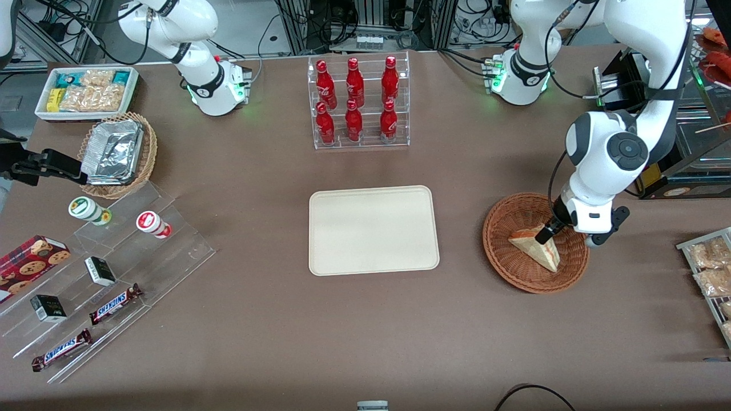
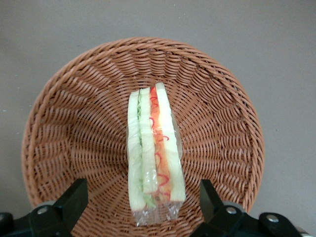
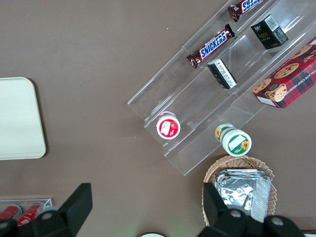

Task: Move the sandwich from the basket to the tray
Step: 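Lower the left gripper and close it on the wrapped sandwich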

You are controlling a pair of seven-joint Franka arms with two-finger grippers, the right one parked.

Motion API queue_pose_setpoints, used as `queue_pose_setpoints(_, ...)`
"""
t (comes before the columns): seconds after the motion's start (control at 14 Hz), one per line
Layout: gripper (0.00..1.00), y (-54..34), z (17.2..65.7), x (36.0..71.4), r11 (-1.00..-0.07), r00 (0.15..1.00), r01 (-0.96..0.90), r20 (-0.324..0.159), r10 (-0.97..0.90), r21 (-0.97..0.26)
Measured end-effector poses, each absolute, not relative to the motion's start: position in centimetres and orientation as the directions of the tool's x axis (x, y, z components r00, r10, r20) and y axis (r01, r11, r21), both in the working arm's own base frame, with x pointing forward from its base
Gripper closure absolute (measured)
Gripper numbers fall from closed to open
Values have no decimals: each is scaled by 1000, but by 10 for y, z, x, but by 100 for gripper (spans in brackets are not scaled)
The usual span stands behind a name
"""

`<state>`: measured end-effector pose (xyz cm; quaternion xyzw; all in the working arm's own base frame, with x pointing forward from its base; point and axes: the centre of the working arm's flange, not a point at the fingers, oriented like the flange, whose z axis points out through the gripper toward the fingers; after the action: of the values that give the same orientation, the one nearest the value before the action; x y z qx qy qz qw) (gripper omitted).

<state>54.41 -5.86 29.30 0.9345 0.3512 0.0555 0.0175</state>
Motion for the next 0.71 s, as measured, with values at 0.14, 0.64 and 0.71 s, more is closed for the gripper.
queue_pose_setpoints(0.14, 0, -59, 278, 543, -746, 740, 661, 95, 665, 81)
queue_pose_setpoints(0.64, 12, -61, 241, 544, -743, 738, 664, 89, 669, 81)
queue_pose_setpoints(0.71, 25, -61, 242, 544, -744, 738, 663, 89, 668, 82)
